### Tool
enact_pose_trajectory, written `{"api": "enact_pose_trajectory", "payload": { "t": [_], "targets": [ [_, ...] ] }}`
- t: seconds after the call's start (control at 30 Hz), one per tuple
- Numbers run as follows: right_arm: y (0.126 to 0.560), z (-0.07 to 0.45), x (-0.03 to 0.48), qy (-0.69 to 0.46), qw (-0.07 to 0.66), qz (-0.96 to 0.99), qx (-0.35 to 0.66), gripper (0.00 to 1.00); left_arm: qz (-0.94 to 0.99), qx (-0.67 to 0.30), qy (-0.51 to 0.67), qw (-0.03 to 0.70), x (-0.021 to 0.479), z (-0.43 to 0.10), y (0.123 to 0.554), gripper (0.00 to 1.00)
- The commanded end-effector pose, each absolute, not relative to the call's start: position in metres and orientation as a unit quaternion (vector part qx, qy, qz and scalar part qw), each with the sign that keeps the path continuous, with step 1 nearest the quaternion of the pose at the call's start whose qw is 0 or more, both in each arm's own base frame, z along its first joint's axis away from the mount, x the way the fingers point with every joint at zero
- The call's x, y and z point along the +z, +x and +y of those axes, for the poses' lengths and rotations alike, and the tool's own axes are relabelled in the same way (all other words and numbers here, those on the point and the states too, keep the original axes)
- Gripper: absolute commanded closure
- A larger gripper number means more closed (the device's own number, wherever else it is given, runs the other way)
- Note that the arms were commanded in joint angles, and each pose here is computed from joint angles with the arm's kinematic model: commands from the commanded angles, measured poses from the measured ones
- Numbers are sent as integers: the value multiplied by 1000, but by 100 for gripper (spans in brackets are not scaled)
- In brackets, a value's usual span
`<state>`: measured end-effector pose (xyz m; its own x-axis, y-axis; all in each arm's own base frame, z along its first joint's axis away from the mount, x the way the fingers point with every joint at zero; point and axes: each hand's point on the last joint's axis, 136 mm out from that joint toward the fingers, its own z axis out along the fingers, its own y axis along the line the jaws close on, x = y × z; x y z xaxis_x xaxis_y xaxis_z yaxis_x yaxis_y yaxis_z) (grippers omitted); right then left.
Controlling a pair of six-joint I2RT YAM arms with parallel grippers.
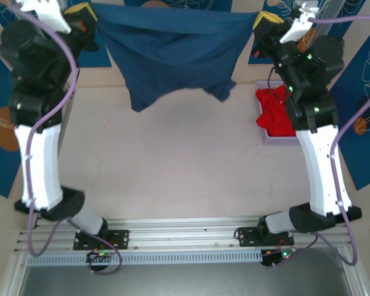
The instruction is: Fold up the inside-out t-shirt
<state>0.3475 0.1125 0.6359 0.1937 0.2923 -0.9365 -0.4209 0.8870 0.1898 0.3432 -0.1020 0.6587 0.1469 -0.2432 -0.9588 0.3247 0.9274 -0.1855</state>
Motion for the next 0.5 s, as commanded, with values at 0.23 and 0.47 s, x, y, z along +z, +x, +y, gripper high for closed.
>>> {"api": "enact_pose_trajectory", "payload": {
  "t": [0.23, 0.47],
  "targets": [
    [302, 99, 359, -3, 512, 836, 199, 100, 819, -300, 60, 485, 346, -156, 282, 100],
    [262, 64, 154, 123, 322, 930, 126, 84, 921, -297, 56, 247, 128, -202, 222, 79]
  ]
}}
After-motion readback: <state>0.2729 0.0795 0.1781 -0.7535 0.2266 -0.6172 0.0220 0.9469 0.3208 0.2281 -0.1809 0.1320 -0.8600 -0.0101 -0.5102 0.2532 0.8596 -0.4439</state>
